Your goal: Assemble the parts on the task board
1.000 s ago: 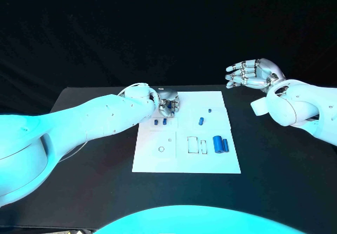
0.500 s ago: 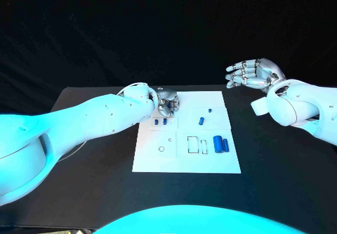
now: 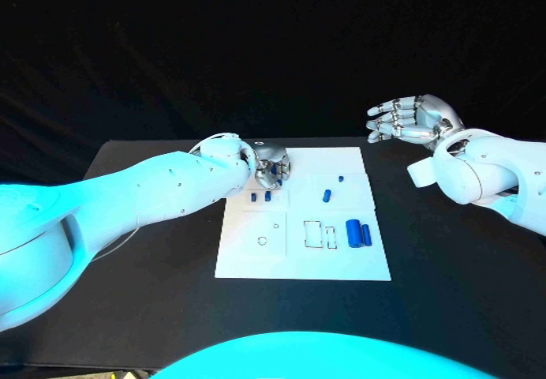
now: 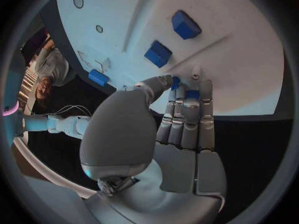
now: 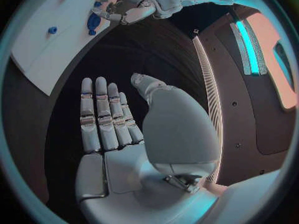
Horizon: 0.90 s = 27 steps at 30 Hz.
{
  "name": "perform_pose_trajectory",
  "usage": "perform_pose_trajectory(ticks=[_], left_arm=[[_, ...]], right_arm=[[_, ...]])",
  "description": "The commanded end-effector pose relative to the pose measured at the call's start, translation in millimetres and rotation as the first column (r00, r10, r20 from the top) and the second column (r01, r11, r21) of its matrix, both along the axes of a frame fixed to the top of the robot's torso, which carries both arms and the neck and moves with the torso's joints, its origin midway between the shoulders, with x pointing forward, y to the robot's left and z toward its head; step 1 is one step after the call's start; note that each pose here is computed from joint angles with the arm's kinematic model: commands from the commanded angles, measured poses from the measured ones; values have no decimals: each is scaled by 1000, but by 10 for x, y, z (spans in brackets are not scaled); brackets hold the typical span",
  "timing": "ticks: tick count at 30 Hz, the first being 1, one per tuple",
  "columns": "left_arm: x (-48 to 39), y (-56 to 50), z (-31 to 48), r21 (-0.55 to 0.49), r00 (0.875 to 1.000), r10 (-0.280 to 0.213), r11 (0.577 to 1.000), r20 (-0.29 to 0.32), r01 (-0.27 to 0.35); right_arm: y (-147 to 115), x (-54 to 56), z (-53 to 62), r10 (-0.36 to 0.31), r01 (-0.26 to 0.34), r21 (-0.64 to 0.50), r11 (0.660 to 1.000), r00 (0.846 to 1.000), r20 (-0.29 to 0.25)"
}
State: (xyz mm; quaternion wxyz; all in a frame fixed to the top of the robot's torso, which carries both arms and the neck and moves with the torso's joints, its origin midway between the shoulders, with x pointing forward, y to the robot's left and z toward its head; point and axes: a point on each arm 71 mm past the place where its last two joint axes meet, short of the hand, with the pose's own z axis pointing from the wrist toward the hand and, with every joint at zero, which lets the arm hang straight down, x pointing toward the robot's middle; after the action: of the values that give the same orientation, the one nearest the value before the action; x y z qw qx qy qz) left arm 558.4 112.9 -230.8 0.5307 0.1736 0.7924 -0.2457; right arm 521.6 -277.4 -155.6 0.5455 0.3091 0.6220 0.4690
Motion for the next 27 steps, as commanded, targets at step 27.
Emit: perform_pose_trajectory(ticks=[27], left_arm=[[-37, 31, -55, -3, 1000, -11, 1000, -6, 11]], right_arm=[[14, -2, -16, 7, -7, 2, 1000, 1000, -2]])
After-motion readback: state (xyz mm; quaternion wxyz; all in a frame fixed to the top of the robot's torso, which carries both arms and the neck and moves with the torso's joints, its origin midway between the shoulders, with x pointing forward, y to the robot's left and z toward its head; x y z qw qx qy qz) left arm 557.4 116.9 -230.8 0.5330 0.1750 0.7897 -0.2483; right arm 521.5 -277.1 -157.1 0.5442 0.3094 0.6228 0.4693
